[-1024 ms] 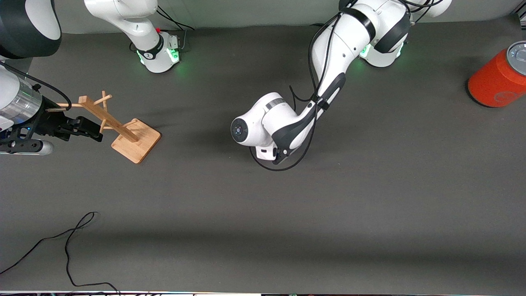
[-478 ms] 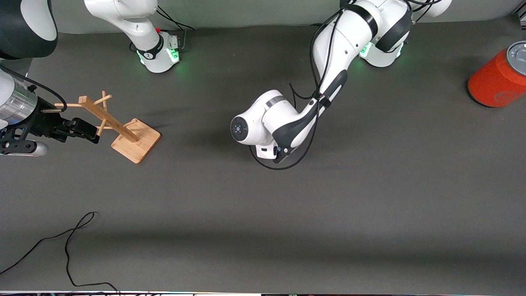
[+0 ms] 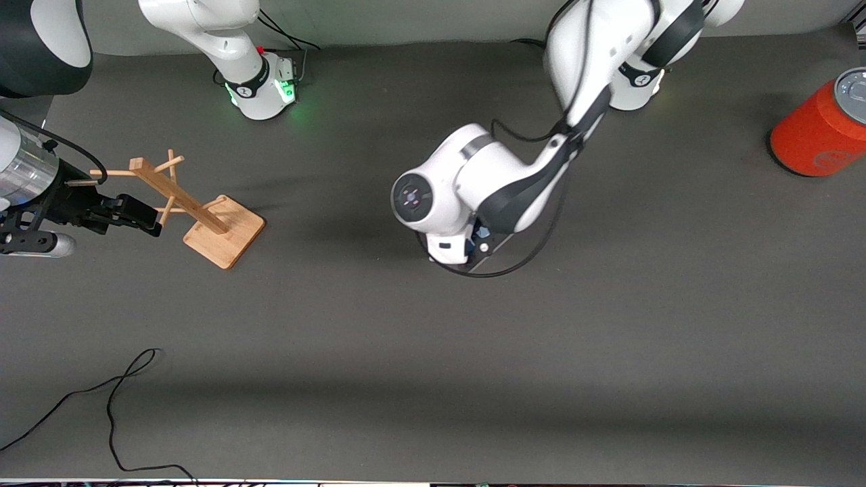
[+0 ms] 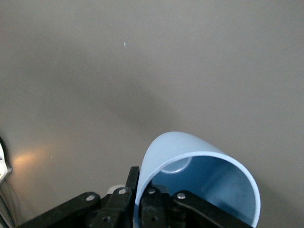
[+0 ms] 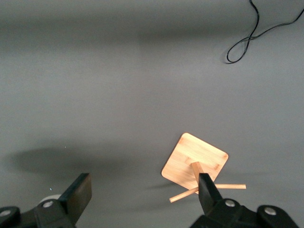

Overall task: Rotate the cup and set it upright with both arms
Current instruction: 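Rotate the blue cup upright with the left gripper and set it down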

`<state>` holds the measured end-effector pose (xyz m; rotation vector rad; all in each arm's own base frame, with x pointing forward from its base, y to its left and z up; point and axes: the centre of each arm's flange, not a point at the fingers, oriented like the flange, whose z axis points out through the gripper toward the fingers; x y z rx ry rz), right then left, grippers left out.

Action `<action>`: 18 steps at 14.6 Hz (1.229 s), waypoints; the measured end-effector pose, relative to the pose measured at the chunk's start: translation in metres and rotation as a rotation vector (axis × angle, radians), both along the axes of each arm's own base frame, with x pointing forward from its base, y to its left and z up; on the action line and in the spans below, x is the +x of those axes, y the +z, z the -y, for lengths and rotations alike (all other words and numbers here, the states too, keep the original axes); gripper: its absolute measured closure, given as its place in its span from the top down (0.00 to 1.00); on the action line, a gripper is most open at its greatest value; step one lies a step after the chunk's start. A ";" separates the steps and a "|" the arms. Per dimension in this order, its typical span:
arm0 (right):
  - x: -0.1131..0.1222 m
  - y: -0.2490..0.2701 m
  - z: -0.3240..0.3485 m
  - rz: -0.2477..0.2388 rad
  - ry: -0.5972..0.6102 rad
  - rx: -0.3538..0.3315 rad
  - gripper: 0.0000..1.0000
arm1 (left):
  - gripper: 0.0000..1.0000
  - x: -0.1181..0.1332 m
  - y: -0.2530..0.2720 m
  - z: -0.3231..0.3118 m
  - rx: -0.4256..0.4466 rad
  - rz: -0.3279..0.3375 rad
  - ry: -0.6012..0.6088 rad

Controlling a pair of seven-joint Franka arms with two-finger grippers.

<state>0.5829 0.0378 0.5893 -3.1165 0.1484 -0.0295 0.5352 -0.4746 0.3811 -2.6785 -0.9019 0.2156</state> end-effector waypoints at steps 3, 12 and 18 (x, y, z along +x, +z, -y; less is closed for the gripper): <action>0.001 0.004 0.000 0.015 -0.001 0.001 1.00 | 0.05 0.003 0.090 -0.033 -0.180 0.037 -0.047; 0.002 0.005 0.005 0.020 -0.011 0.003 1.00 | 0.05 -0.103 -0.052 -0.039 -0.339 0.229 -0.258; 0.003 0.002 0.003 0.016 -0.006 0.003 1.00 | 0.05 -0.109 -0.144 -0.035 -0.316 0.187 -0.312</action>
